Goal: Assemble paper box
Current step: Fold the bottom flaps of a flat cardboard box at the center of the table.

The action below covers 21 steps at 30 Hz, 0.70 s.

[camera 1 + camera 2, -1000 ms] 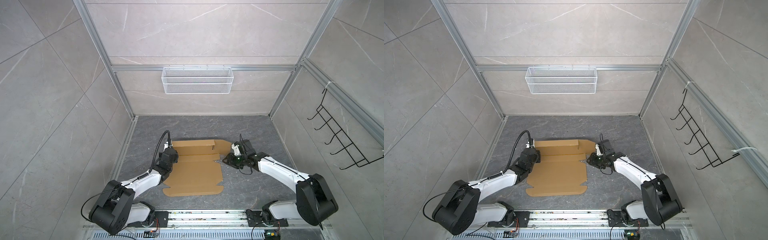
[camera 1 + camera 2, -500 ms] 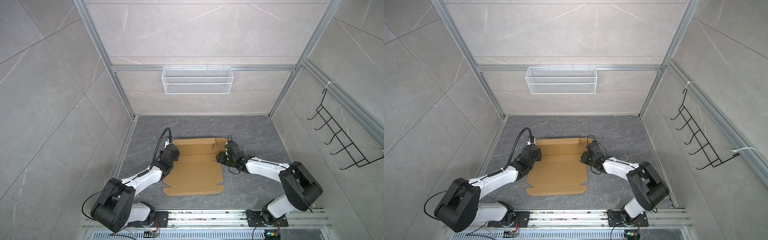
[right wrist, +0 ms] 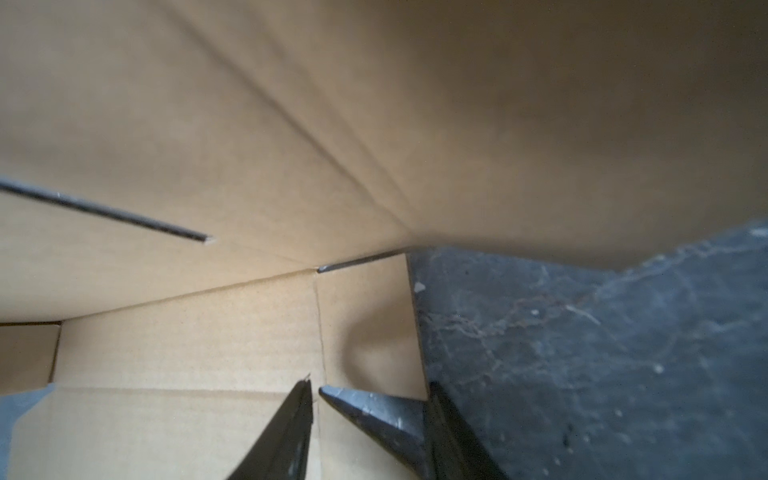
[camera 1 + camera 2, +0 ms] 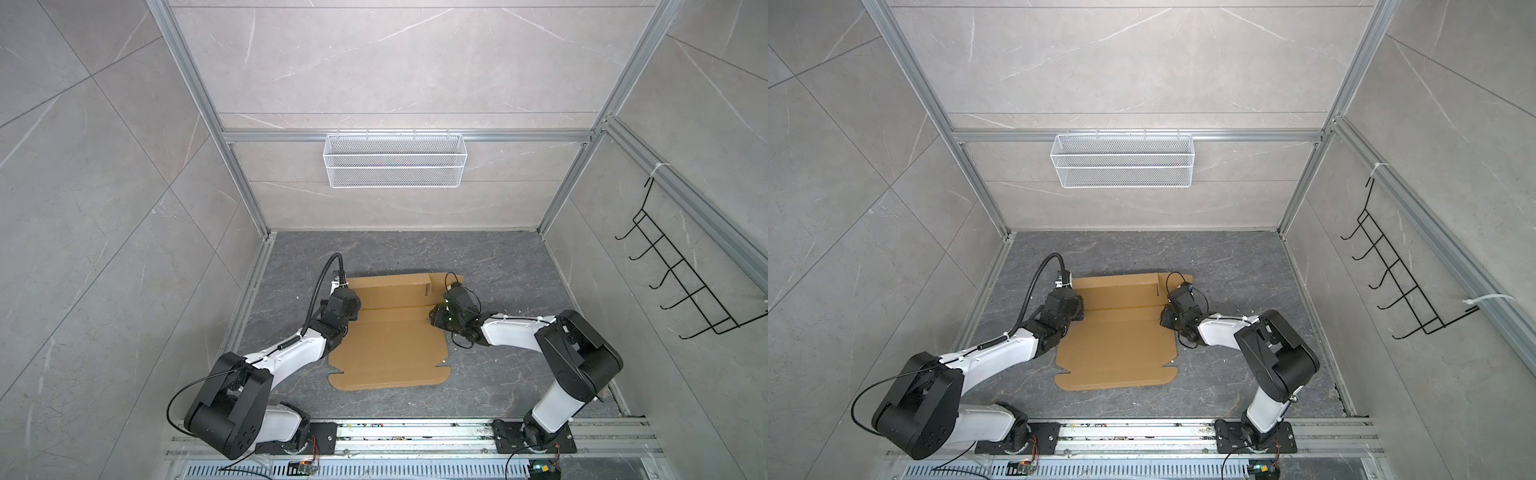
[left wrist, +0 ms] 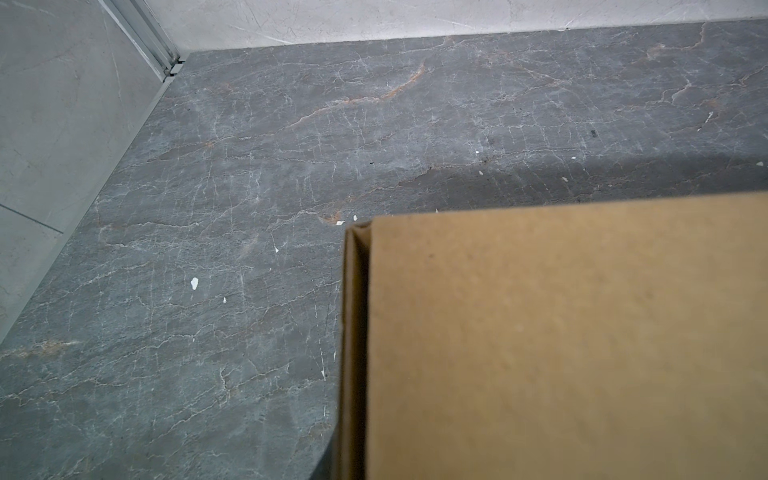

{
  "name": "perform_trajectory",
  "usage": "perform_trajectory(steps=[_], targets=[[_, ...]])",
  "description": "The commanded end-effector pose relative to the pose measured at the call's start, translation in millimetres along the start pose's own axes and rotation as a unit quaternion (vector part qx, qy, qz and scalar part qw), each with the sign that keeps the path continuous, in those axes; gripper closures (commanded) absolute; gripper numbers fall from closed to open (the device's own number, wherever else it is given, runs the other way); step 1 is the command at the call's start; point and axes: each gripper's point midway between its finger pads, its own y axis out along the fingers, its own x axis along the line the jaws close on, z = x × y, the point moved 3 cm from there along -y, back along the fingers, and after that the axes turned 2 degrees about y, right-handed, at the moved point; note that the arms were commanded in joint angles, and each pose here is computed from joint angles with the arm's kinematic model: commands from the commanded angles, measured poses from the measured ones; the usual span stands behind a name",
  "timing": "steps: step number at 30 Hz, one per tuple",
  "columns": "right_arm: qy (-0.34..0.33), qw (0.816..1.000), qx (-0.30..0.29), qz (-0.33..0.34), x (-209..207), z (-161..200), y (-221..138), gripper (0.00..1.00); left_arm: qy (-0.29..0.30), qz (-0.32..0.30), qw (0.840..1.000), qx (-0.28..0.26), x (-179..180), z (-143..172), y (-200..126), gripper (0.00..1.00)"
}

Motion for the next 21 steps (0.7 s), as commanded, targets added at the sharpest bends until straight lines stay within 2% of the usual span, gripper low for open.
perform_trajectory(steps=[1, 12, 21], targets=[[-0.039, 0.999, -0.023, -0.003, 8.7, -3.5, 5.2, 0.56, 0.02, -0.005, 1.0, 0.016, 0.1, 5.0, 1.0, 1.0], [-0.145, 0.987, -0.057, 0.042, 25.9, -6.9, -5.3, 0.64, 0.016, -0.004, 1.0, 0.021, 0.6, 7.8, -0.5, 1.0], [-0.171, 0.982, -0.071, 0.047, 33.9, -2.7, -0.8, 0.73, 0.015, -0.001, 1.0, 0.02, -1.6, 6.3, 0.2, 1.0]])
